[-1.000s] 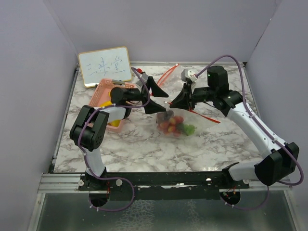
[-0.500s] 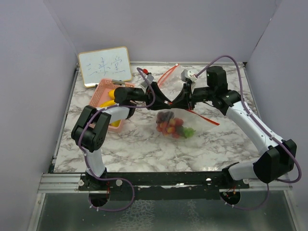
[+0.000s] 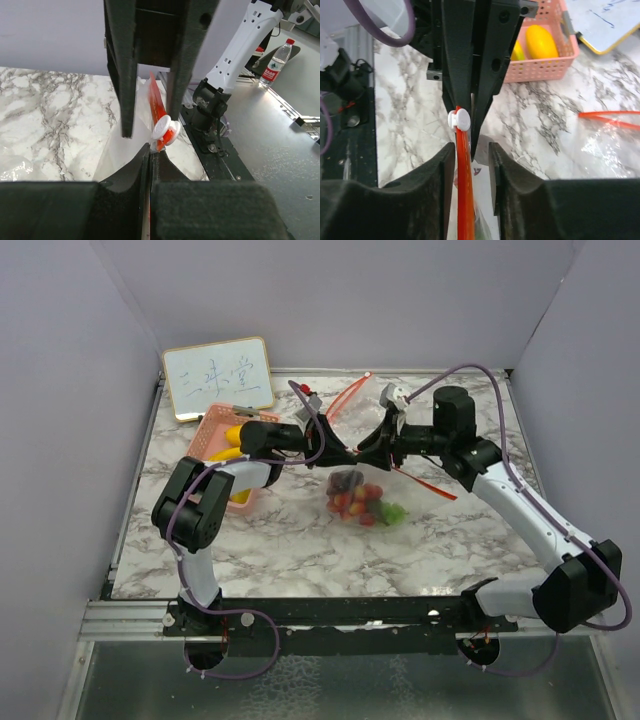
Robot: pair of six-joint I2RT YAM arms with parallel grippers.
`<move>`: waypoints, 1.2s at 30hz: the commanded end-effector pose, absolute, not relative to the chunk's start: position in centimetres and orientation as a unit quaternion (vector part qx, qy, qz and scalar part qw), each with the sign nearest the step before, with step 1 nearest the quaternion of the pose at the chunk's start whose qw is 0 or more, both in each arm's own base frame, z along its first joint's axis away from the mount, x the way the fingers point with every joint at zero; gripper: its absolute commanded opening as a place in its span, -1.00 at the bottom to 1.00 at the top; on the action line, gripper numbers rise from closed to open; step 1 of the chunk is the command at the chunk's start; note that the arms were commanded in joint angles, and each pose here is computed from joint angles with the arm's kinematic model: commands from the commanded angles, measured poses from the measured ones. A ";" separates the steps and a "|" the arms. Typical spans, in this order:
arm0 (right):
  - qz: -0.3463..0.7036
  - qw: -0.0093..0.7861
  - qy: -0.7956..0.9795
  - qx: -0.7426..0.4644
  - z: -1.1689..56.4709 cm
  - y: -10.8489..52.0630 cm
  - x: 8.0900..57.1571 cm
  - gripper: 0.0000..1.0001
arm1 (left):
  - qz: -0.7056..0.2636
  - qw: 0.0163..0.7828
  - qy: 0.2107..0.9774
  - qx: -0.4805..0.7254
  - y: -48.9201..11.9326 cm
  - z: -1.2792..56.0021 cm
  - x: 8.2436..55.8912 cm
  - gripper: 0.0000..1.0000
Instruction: Open the zip-top bag and remove the fake food
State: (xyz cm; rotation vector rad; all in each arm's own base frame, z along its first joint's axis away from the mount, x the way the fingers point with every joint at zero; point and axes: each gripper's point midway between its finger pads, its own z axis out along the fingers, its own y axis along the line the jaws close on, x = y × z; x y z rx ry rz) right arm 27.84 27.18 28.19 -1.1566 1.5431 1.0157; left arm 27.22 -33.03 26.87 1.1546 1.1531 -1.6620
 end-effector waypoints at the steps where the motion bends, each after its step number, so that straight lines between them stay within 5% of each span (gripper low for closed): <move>1: 0.352 0.533 0.646 -0.419 29.3 26.0 30.2 -0.26 | -0.639 0.453 0.388 0.486 -33.1 28.5 27.0 -1.00; 16: 0.328 0.549 0.646 -0.418 28.9 27.2 31.2 0.21 | -0.649 0.442 0.406 0.467 -33.6 26.9 28.0 -1.00; 33: 0.323 0.551 0.643 -0.423 28.8 27.6 31.8 -0.74 | -0.653 0.436 0.409 0.466 -33.8 26.9 28.3 -1.00; 36: 0.320 0.555 0.642 -0.422 29.1 27.6 32.0 -0.69 | -0.653 0.436 0.409 0.465 -33.8 26.9 28.3 -1.00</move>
